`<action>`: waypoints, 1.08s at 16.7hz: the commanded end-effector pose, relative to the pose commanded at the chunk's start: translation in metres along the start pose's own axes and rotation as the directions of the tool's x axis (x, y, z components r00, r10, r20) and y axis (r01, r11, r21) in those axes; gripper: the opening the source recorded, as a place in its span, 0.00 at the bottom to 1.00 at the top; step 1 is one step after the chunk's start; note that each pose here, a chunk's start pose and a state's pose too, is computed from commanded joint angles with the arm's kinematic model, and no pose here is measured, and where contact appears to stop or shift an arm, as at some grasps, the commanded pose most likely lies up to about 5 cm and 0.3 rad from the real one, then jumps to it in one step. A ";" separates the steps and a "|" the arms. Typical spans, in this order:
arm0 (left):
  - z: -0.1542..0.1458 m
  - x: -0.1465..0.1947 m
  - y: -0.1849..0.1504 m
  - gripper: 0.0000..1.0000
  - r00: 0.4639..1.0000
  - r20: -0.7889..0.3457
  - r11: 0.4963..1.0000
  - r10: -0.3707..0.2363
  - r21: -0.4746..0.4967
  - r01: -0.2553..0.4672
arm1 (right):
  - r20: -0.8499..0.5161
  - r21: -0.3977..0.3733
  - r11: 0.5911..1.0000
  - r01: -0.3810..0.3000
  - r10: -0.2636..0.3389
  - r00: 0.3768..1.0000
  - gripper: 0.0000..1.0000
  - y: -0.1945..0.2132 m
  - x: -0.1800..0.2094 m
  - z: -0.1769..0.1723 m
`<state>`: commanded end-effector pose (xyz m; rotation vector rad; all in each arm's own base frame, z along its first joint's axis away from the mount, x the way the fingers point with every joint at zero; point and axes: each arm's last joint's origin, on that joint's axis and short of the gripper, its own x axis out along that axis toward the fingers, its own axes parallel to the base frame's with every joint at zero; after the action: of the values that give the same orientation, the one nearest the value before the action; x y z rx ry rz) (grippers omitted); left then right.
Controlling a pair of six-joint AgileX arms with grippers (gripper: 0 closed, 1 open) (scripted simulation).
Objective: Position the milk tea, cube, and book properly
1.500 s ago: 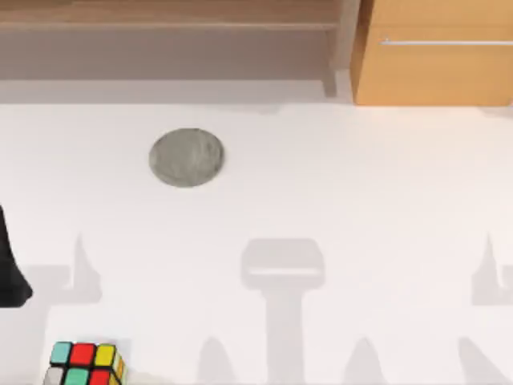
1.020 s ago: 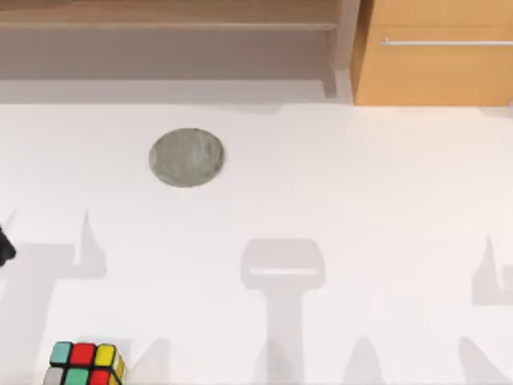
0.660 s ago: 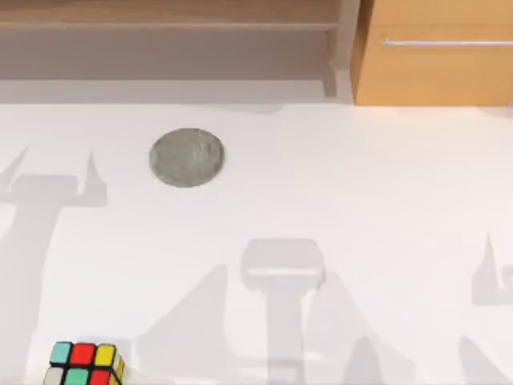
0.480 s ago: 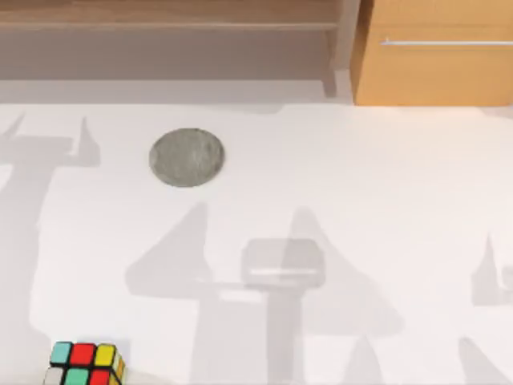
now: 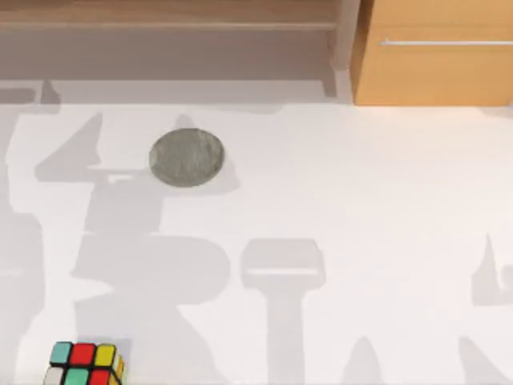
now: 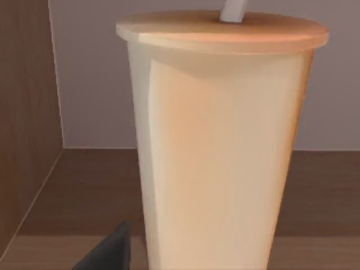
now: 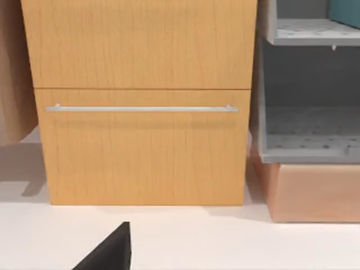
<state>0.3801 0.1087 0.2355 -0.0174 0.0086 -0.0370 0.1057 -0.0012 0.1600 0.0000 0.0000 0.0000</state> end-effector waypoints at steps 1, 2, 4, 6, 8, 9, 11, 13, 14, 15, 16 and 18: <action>-0.004 0.006 0.006 1.00 1.000 0.003 1.000 0.005 0.002 -0.005 | 0.000 0.000 1.000 0.000 0.000 1.000 1.00 0.000 0.000 0.000; -0.007 0.009 0.010 1.00 1.000 0.006 1.000 0.008 0.004 -0.008 | 0.000 0.000 1.000 0.000 0.000 1.000 1.00 0.000 0.000 0.000; -0.009 0.012 0.012 1.00 1.000 0.008 1.000 0.011 0.005 -0.011 | 0.000 0.000 1.000 0.000 0.000 1.000 1.00 0.000 0.000 0.000; -0.009 0.012 0.012 1.00 1.000 0.008 1.000 0.011 0.005 -0.011 | 0.000 0.000 1.000 0.000 0.000 1.000 1.00 0.000 0.000 0.000; -0.009 0.011 0.010 1.00 1.000 0.003 1.000 0.008 0.003 -0.008 | 0.000 0.000 1.000 0.000 0.000 1.000 1.00 0.000 0.000 0.000; -0.009 0.012 0.010 1.00 1.000 0.004 1.000 0.008 0.004 -0.008 | 0.000 0.000 1.000 0.000 0.000 1.000 1.00 0.000 0.000 0.000; -0.009 0.020 0.012 1.00 1.000 0.005 1.000 0.011 0.004 -0.011 | 0.000 0.000 1.000 0.000 0.000 1.000 1.00 0.000 0.000 0.000; -0.008 0.035 0.014 1.00 1.000 0.008 1.000 0.011 0.005 -0.011 | 0.000 0.000 1.000 0.000 0.000 1.000 1.00 0.000 0.000 0.000; -0.007 0.044 0.014 1.00 1.000 0.008 1.000 0.011 0.005 -0.011 | 0.000 0.000 1.000 0.000 0.000 1.000 1.00 0.000 0.000 0.000; -0.008 0.053 0.015 1.00 1.000 0.008 1.000 0.011 0.005 -0.011 | 0.000 0.000 1.000 0.000 0.000 1.000 1.00 0.000 0.000 0.000; -0.008 0.062 0.015 1.00 1.000 0.008 1.000 0.011 0.005 -0.011 | 0.000 0.000 1.000 0.000 0.000 1.000 1.00 0.000 0.000 0.000; -0.007 0.078 0.014 1.00 1.000 0.010 1.000 0.011 0.006 -0.011 | 0.000 0.000 1.000 0.000 0.000 1.000 1.00 0.000 0.000 0.000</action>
<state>0.4589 0.1201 0.2276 -0.0118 -0.0012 -0.0261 0.1057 -0.0012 0.1600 0.0000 0.0000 0.0000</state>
